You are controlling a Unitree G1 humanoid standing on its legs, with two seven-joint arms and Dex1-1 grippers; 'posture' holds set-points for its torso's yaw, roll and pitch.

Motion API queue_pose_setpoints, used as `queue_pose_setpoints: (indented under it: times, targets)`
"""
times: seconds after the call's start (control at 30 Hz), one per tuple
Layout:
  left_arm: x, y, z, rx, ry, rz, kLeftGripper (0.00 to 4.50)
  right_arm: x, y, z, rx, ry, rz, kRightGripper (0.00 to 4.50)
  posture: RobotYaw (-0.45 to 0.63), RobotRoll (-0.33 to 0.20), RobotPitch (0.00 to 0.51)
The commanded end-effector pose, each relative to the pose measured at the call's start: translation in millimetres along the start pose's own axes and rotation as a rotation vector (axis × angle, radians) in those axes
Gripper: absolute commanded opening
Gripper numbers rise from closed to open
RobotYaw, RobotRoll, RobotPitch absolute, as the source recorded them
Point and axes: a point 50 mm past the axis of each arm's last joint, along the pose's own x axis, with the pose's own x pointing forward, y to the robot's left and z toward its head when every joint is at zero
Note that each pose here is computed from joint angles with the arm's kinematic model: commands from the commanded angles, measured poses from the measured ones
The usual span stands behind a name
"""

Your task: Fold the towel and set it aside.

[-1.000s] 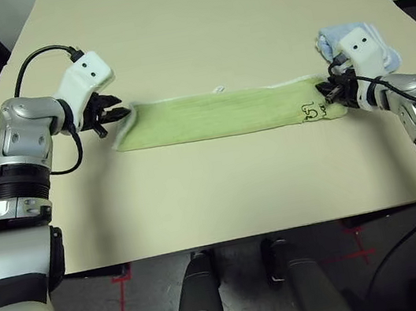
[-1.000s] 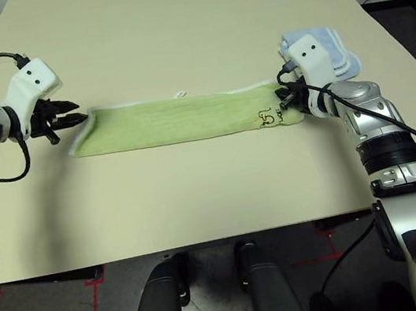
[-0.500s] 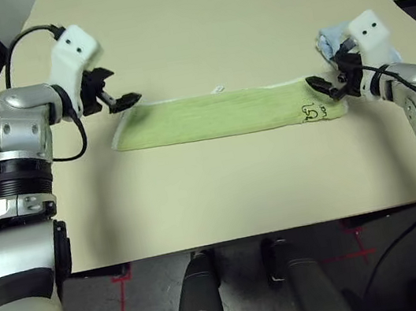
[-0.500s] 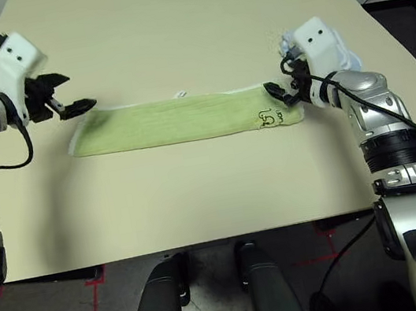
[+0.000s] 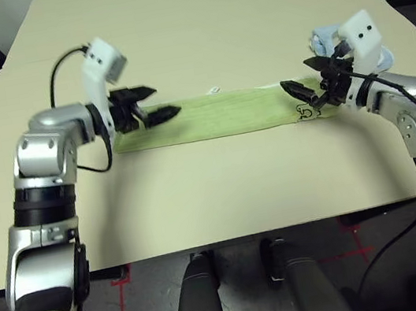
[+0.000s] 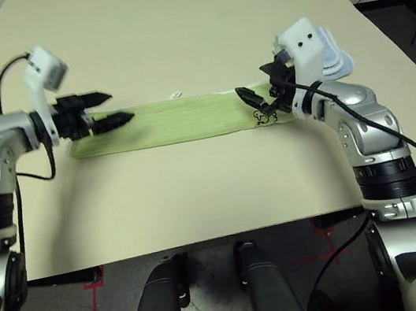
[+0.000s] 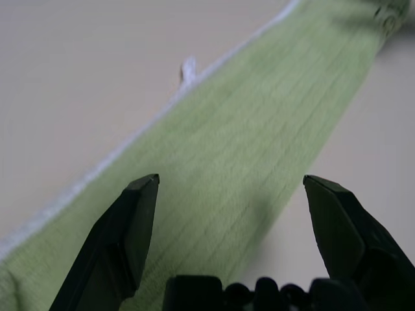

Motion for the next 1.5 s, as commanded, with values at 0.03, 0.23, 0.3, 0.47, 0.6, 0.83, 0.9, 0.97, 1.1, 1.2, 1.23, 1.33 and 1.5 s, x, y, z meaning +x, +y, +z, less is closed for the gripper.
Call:
queue_pose_setpoints:
  times: [0.03,0.23,0.3,0.47,0.6,0.83,0.9,0.97,1.1,1.2,1.23,1.33,1.5]
  targets:
    - [4.3,7.3,-15.4,0.086,0.087,0.116,4.5,3.9,5.5,-3.1,-0.003,0.019,0.009,4.48,0.12,0.0,0.216]
    - [2.8,20.7,-21.4,0.135,0.111,0.22,4.5,5.6,4.9,-8.0,-0.001,0.048,0.004,4.48,0.13,0.0,0.211]
    - [2.5,21.9,-21.4,0.141,0.111,0.226,4.5,5.2,4.4,-10.5,0.002,0.058,0.0,4.48,0.13,0.0,0.211]
    - [-2.6,25.2,-21.9,0.157,0.123,0.246,4.5,2.4,1.6,-24.7,0.014,0.116,-0.019,4.48,0.14,0.0,0.205]
    - [-10.0,28.1,-23.2,0.159,0.138,0.264,4.5,-0.8,-3.9,-35.1,0.036,0.164,-0.056,4.48,0.14,0.0,0.205]
    - [-21.8,31.9,-30.9,0.082,0.163,0.285,4.5,-3.1,-6.2,-42.8,0.058,0.194,-0.076,4.48,0.15,0.0,0.207]
    - [-21.9,32.5,-33.5,0.034,0.163,0.287,4.5,-2.4,-7.1,-41.2,0.057,0.188,-0.082,4.48,0.15,0.0,0.206]
    - [-22.2,33.9,-36.1,0.002,0.177,0.293,4.5,-1.8,-8.2,-38.9,0.052,0.183,-0.087,4.48,0.15,0.0,0.204]
    - [-21.4,39.1,-36.9,-0.068,0.186,0.322,4.5,-2.2,-9.7,-35.8,0.041,0.176,-0.091,4.48,0.14,0.0,0.204]
    - [-18.6,41.7,-38.4,-0.11,0.2,0.344,4.5,-3.6,-10.4,-36.6,0.038,0.179,-0.094,4.48,0.14,0.0,0.204]
    - [-17.8,42.4,-38.8,-0.12,0.202,0.351,4.5,-3.9,-10.5,-37.0,0.038,0.18,-0.095,4.48,0.14,0.0,0.204]
    - [-16.5,43.6,-41.2,-0.131,0.217,0.364,4.5,-5.2,-10.3,-39.1,0.04,0.187,-0.098,4.48,0.13,0.0,0.204]
    - [-18.4,42.5,-33.7,-0.133,0.178,0.355,4.5,-6.6,-9.4,-38.8,0.071,0.174,-0.108,4.48,0.13,0.0,0.205]
